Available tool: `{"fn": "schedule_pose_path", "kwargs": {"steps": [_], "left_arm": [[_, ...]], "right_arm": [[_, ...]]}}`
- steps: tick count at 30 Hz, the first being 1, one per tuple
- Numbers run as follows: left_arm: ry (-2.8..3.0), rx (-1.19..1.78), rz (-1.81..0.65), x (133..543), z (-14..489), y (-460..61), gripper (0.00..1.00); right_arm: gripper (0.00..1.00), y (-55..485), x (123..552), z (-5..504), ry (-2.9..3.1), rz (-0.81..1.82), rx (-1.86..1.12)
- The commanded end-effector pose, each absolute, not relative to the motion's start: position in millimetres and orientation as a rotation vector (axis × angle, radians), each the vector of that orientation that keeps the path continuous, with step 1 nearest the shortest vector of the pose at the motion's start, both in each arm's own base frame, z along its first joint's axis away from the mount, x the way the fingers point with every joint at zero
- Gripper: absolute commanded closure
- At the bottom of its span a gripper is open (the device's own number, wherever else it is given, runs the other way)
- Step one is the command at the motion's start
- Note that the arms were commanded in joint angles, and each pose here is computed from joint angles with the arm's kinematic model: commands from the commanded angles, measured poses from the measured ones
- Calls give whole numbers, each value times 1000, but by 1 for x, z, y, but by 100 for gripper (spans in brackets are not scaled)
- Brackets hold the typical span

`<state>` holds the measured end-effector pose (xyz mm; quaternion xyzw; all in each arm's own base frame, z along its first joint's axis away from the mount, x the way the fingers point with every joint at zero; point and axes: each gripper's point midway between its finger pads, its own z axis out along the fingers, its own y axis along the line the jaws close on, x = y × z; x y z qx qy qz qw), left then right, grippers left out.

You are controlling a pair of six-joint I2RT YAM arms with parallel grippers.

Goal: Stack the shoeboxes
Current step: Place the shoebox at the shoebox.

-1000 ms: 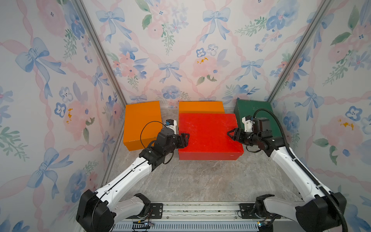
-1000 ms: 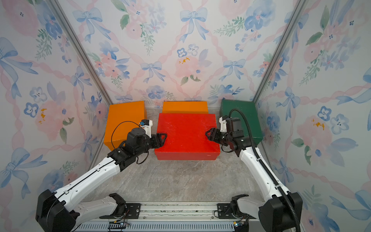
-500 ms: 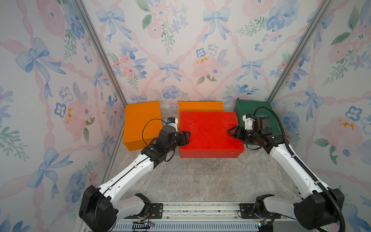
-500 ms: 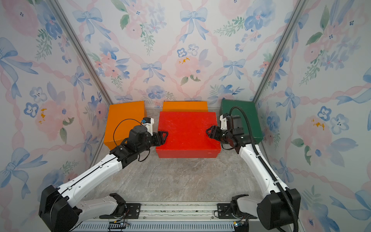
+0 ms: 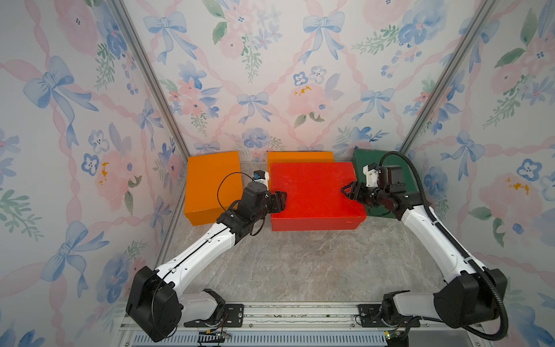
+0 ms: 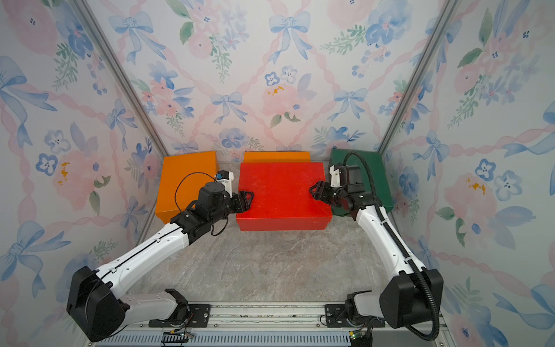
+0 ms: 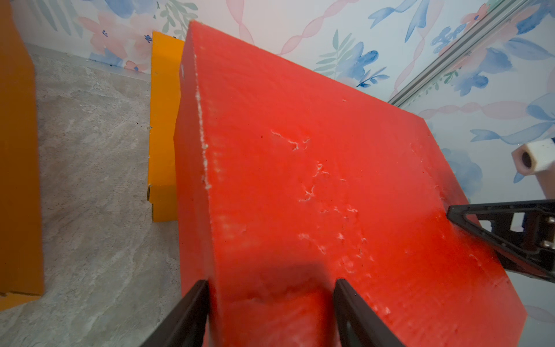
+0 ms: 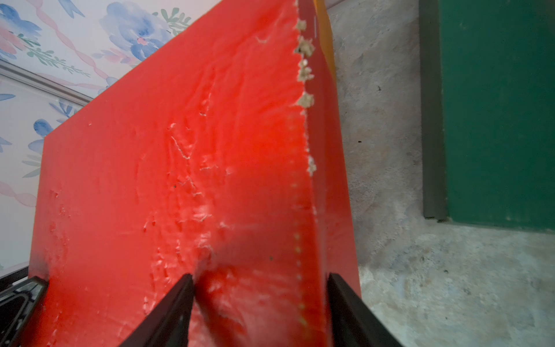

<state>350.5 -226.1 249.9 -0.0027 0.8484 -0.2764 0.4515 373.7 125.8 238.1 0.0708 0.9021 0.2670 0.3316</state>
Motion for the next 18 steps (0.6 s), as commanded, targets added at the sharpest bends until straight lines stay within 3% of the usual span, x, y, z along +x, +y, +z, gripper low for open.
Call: {"fn": "schedule_pose_path", "kwargs": {"steps": [1,18], "left_arm": [[1912,243,-990,335,313,-287,33],[1896,221,-982,371,324,-281,34]], "right_arm": [[32,184,362,267,2319,1023,-6],[33,192,393,274,2308,1080,8]]}}
